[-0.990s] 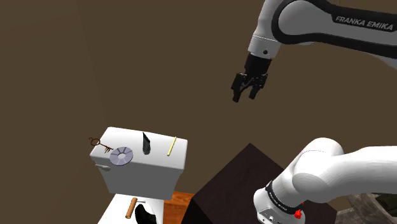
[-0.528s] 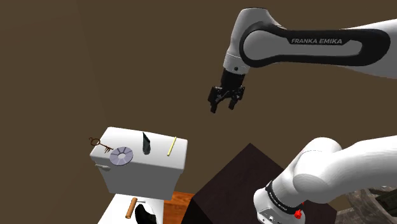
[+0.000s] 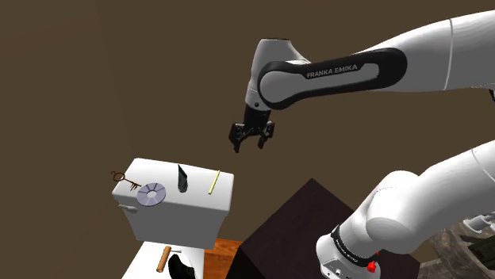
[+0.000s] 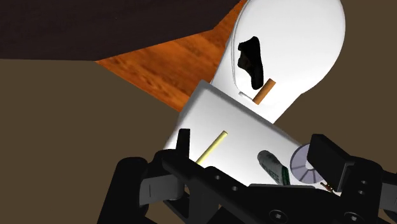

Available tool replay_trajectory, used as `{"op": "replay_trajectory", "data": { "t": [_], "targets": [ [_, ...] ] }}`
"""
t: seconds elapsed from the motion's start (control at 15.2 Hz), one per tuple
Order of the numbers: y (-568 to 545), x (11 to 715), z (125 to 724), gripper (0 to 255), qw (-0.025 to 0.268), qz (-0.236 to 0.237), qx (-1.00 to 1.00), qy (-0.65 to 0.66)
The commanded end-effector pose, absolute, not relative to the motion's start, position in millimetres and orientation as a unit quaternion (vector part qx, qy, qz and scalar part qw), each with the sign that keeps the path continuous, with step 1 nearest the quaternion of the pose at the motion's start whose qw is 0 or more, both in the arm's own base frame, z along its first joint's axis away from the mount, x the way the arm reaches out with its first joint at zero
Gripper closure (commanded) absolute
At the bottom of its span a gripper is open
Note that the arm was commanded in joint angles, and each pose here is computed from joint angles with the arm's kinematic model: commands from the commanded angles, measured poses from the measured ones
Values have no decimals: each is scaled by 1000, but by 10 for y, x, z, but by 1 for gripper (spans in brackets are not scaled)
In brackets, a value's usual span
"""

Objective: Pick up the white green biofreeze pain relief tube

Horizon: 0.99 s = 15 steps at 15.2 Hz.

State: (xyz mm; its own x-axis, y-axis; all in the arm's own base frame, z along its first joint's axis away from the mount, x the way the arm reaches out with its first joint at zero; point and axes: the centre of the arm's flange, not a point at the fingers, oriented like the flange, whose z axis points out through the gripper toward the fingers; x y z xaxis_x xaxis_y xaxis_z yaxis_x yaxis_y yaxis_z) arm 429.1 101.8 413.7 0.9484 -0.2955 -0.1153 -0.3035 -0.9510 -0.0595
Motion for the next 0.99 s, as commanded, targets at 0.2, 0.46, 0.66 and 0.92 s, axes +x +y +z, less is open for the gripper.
{"op": "replay_trajectory", "data": {
  "t": [0.2, 0.46, 0.66, 0.92],
  "targets": [
    [1287, 4665, 3679, 0, 37, 50, -984, 170],
    [1510, 4964, 3309, 0, 35, 48, -981, 184],
    [1671, 5192, 3031, 0, 34, 46, -979, 194],
    [1876, 5503, 2660, 0, 32, 45, -977, 208]
  ]
}}
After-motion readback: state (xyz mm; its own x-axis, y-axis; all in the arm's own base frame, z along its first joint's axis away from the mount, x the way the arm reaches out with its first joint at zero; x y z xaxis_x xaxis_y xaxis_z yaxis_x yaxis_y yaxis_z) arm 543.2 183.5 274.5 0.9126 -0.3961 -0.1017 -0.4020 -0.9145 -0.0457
